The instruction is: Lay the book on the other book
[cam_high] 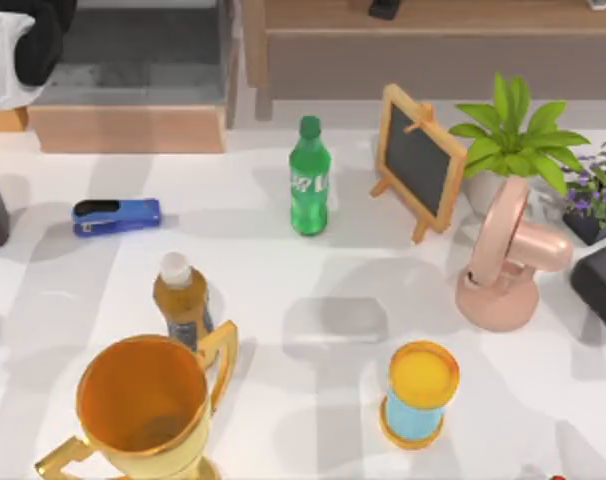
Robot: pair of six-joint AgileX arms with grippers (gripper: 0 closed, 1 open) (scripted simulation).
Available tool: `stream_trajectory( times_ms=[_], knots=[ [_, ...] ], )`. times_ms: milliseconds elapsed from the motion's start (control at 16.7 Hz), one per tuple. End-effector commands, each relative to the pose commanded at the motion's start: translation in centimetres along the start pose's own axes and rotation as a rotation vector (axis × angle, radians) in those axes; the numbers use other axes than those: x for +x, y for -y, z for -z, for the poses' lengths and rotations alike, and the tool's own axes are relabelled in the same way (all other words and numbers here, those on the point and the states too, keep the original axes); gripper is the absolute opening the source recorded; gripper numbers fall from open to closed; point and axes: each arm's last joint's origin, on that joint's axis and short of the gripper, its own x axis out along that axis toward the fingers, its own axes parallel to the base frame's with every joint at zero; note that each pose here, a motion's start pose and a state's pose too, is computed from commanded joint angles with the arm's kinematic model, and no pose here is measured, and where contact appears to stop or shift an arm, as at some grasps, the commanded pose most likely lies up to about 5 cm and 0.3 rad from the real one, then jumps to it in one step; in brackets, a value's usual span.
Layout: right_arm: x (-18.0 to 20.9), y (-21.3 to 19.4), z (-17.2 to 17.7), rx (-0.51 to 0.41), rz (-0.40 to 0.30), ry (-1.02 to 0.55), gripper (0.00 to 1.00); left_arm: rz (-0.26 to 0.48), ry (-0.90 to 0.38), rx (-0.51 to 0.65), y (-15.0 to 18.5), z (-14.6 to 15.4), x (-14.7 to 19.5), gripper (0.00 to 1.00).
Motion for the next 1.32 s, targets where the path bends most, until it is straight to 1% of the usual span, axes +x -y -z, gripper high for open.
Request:
stream_trajectory(
  times_ms=[900, 1080, 1200, 1320],
  knots=[
    [0.0, 0.0, 0.0, 0.000, 0.000, 0.000, 1.00, 0.006, 0.003, 0.012, -0.1, -1.2, -1.1, 0.00],
    [0.0, 0.0, 0.0, 0.000, 0.000, 0.000, 1.00, 0.063, 0.019, 0.102, -0.8, -2.5, -2.6, 0.00],
    [0.0, 0.0, 0.0, 0.000, 0.000, 0.000, 1.00, 0.119, 0.045, 0.211, -1.7, -3.8, -4.3, 0.00],
    [0.0, 0.0, 0.0, 0.000, 0.000, 0.000, 1.00, 0.173, 0.077, 0.355, -3.1, -5.2, -6.5, 0.00]
  ],
)
